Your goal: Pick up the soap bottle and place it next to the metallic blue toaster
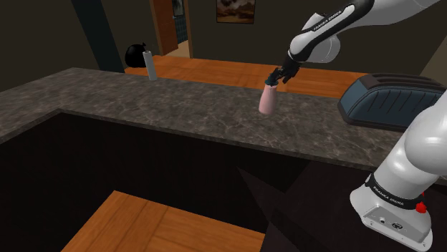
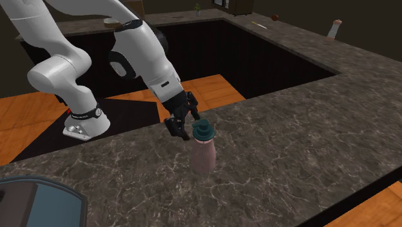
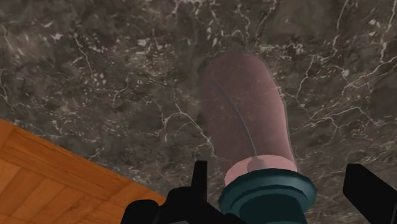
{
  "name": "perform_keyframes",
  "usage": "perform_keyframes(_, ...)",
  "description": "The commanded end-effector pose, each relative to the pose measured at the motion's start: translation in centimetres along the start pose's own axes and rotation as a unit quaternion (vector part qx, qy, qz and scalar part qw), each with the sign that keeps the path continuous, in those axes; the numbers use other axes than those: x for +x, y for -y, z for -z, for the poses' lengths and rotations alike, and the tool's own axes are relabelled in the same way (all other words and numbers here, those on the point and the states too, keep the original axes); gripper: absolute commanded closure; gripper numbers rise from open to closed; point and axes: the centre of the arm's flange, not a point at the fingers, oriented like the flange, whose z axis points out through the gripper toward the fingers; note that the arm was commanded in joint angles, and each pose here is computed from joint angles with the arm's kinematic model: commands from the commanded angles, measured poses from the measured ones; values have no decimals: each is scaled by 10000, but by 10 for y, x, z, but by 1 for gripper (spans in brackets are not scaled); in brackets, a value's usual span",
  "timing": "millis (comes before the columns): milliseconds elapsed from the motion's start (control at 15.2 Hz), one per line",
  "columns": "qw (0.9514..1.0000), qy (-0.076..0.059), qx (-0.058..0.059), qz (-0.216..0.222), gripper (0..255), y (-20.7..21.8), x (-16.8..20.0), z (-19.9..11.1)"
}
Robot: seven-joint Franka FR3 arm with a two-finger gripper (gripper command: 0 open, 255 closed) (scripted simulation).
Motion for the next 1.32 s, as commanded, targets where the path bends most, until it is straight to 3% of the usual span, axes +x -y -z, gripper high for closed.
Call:
perform_keyframes(0, 10000, -5, -2, -3, 0, -1, 0, -11)
perform_keyframes(198, 10000, -5, -2, -3, 0, -1, 0, -29)
perform_keyframes(726, 10000, -5, -2, -3, 0, -1, 0, -29)
perform_keyframes(792, 10000, -5, -2, -3, 255, -1, 0, -29)
perform_keyframes(1254, 10000, -5, -2, -3, 255, -1, 0, -30)
